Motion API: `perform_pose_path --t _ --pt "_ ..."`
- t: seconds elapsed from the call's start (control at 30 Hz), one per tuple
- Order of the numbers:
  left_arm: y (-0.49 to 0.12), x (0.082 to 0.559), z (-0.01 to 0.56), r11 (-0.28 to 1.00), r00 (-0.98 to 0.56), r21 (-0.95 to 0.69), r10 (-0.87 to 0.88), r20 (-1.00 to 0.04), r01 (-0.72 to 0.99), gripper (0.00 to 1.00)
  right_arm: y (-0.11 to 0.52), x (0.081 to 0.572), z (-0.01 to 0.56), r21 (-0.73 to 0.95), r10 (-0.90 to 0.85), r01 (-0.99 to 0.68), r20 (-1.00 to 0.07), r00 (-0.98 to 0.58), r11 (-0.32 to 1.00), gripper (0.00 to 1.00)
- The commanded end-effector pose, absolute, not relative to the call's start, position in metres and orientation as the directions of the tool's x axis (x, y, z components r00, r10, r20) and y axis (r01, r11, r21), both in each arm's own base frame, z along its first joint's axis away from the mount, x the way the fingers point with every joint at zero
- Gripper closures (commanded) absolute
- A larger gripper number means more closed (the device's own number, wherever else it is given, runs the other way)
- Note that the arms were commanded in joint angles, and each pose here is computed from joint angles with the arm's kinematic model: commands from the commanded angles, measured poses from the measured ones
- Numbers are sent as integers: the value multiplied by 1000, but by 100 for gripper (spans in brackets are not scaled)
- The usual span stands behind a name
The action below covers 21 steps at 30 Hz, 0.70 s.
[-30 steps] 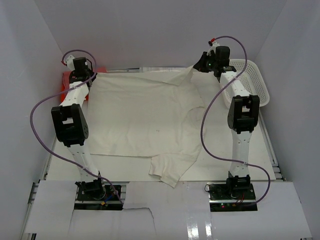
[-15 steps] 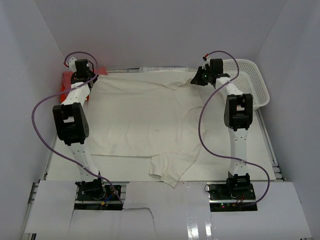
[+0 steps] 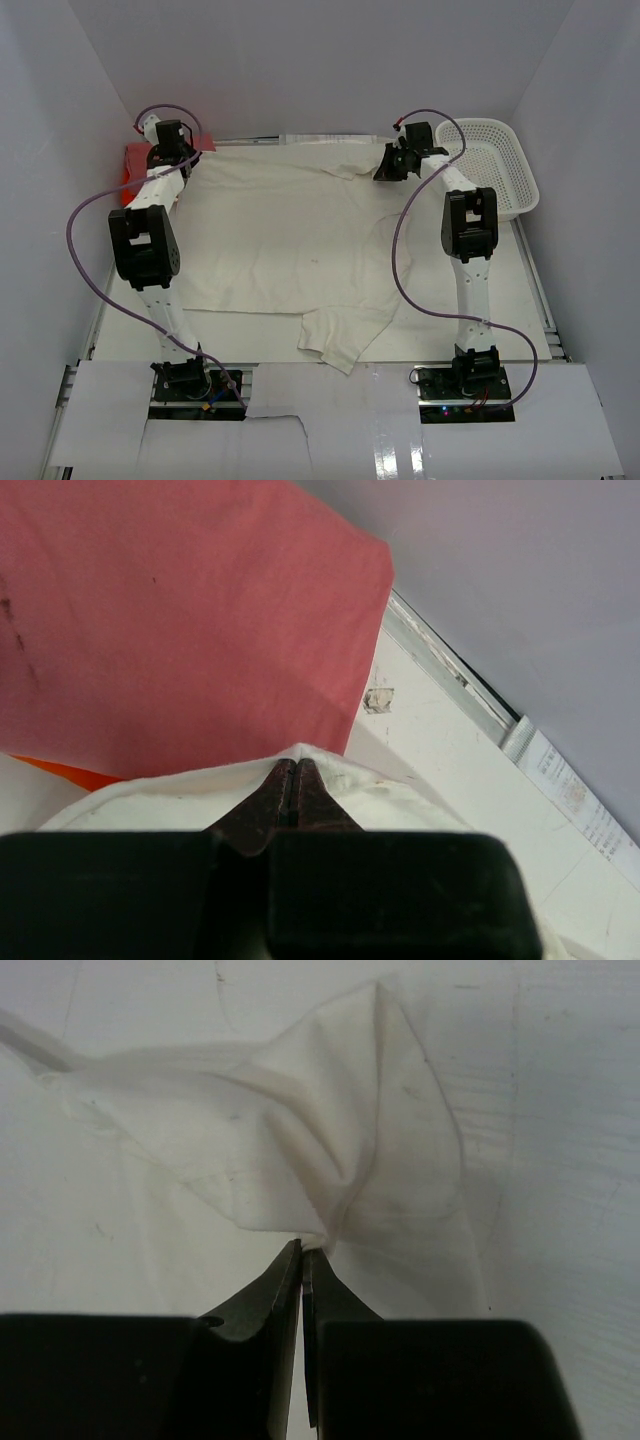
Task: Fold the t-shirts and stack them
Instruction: Flatten out the tshirt
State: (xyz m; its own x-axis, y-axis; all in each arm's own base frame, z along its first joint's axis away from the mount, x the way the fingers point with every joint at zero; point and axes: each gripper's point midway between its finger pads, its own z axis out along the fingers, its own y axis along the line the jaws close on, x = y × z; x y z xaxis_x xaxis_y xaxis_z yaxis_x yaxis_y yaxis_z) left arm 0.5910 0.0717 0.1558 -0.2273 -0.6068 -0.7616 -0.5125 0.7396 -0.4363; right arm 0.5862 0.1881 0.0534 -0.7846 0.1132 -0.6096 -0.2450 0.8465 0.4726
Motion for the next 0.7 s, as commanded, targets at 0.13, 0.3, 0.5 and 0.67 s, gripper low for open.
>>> perform_pose_path --t 0.13,0.3,0.5,0.67 --pt "47 588 175 774 -216 -418 -563 -798 -475 100 150 572 30 317 91 -109 -555 -827 942 92" --pt "33 586 166 781 -236 -410 -559 -795 -472 100 131 568 20 229 70 -65 -538 -840 971 92" --pt "10 582 158 787 -260 -417 -565 -783 -454 100 104 563 7 183 85 -11 -509 -856 983 92" --pt "-2 581 153 789 -273 -424 -571 -774 -445 100 74 560 7 196 134 40 -494 -859 980 92"
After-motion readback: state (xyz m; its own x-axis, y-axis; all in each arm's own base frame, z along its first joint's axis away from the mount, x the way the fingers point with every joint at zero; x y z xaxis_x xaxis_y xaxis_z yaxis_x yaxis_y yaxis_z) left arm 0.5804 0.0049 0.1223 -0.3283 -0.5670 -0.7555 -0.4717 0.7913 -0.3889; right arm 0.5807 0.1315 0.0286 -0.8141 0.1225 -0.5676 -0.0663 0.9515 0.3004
